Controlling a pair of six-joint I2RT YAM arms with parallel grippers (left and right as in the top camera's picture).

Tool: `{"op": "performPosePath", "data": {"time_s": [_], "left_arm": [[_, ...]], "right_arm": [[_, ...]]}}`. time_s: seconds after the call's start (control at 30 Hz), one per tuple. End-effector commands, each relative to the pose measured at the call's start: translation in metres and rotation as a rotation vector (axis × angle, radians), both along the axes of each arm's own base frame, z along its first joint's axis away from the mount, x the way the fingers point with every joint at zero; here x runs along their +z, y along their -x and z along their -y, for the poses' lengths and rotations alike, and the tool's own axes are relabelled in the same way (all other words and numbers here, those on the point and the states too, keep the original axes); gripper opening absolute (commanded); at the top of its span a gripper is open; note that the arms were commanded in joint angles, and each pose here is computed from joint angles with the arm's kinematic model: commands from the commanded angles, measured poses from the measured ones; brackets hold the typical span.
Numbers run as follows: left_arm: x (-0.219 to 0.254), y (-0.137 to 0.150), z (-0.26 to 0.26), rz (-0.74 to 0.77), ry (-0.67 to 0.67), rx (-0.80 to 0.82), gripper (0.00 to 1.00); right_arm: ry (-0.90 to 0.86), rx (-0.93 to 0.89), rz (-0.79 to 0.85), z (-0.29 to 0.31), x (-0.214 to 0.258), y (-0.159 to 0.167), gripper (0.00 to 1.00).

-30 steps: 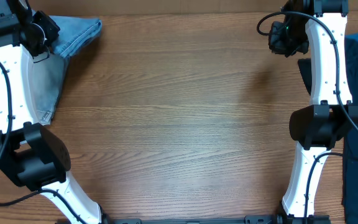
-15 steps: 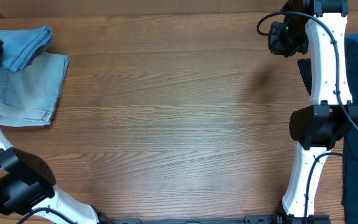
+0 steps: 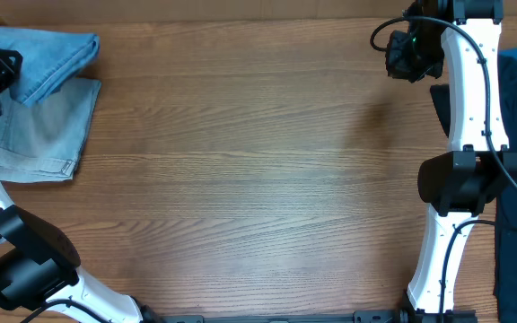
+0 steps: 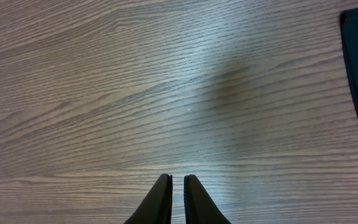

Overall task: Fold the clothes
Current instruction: 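Place the folded jeans onto the pale denim stack at left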

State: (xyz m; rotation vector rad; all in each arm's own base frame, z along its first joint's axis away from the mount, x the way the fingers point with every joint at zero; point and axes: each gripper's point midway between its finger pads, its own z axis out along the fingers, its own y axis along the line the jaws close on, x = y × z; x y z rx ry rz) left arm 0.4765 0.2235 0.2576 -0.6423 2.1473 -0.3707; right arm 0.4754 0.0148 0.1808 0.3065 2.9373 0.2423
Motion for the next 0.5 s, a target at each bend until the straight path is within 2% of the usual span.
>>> {"op": "performPosePath", "data": {"time_s": [0.0, 0.17, 0.33, 0.47], "left_arm": [[0.012, -0.003, 0.006, 0.044, -0.052, -0.077, 0.04], [-0.013, -0.006, 0.003, -0.005, -0.014, -0.072, 0.04], [-0.033, 0.009, -0.017, -0.119, -0.049, 0.037, 0.04], [-0.034, 0.015, -0.025, -0.127, 0.005, 0.095, 0.04]], "right_arm": [[-0.008, -0.002, 0.034, 0.000, 0.015, 0.001, 0.11], [-0.008, -0.003, 0.030, 0.000, 0.015, 0.002, 0.11], [-0.008, -0.002, 0.031, 0.000, 0.015, 0.002, 0.11], [-0.008, -0.002, 0.032, 0.000, 0.015, 0.002, 0.11]]}}
